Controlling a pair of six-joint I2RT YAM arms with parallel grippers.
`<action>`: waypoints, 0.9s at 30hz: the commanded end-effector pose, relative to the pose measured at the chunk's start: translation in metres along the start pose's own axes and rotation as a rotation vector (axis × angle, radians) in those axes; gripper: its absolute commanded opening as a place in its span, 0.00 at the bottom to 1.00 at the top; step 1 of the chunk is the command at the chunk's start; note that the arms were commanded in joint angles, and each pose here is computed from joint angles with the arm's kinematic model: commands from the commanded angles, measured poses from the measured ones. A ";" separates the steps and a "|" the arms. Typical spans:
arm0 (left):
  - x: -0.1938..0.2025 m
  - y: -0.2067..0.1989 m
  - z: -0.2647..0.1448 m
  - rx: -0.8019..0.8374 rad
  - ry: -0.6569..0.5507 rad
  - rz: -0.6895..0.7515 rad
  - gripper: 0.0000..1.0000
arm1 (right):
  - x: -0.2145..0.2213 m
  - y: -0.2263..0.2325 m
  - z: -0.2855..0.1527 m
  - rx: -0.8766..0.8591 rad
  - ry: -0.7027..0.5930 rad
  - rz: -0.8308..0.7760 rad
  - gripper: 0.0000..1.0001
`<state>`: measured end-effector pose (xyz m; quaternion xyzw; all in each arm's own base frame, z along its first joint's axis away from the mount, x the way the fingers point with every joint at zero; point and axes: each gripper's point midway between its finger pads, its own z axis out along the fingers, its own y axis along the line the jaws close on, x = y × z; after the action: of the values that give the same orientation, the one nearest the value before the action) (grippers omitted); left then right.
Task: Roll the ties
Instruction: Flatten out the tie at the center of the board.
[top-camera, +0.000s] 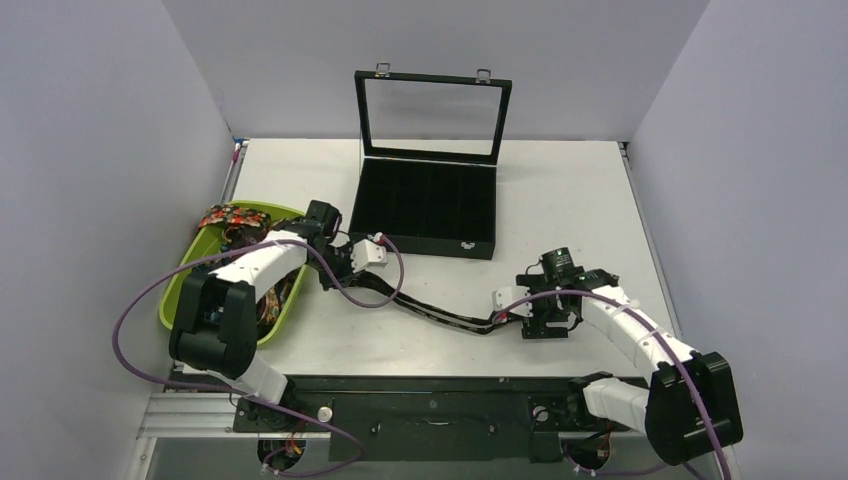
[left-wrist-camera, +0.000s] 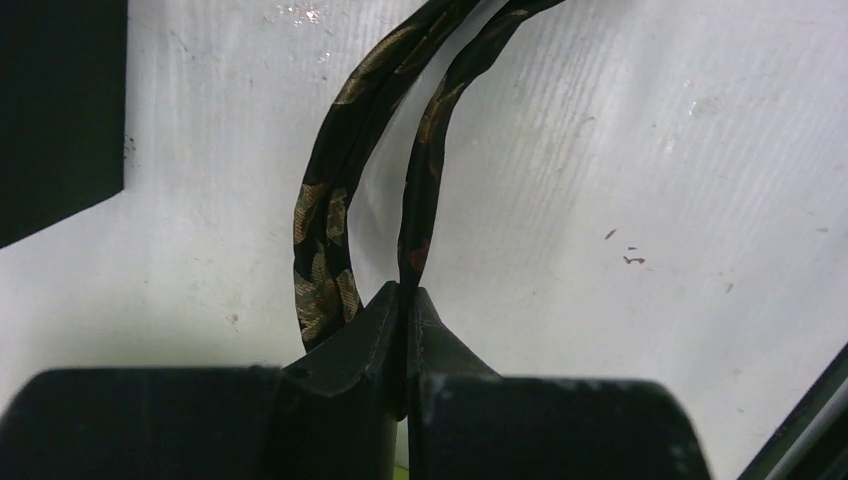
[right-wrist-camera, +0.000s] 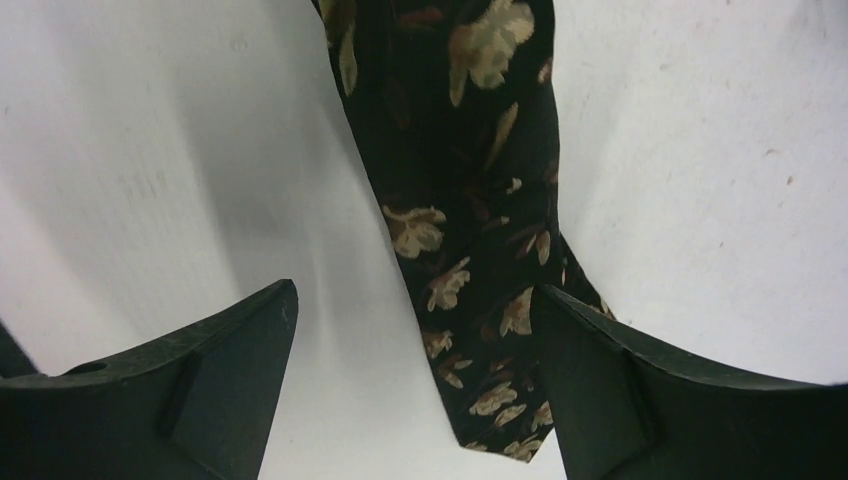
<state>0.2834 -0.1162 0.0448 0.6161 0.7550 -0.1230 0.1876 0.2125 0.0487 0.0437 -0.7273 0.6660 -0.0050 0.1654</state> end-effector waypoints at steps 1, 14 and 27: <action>-0.003 -0.013 -0.013 0.025 -0.034 0.006 0.00 | -0.009 -0.019 0.018 0.093 0.001 -0.017 0.79; 0.007 -0.004 -0.027 -0.015 -0.062 -0.063 0.00 | -0.008 -0.034 0.046 0.101 0.093 0.041 0.38; 0.001 -0.005 -0.072 -0.149 -0.186 0.220 0.00 | -0.048 0.066 -0.050 -0.648 0.051 0.317 0.00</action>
<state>0.2764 -0.0772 0.0889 0.6149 0.7336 -0.1002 0.2715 0.2182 0.0762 0.0423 -0.6759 0.7335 0.0670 0.0263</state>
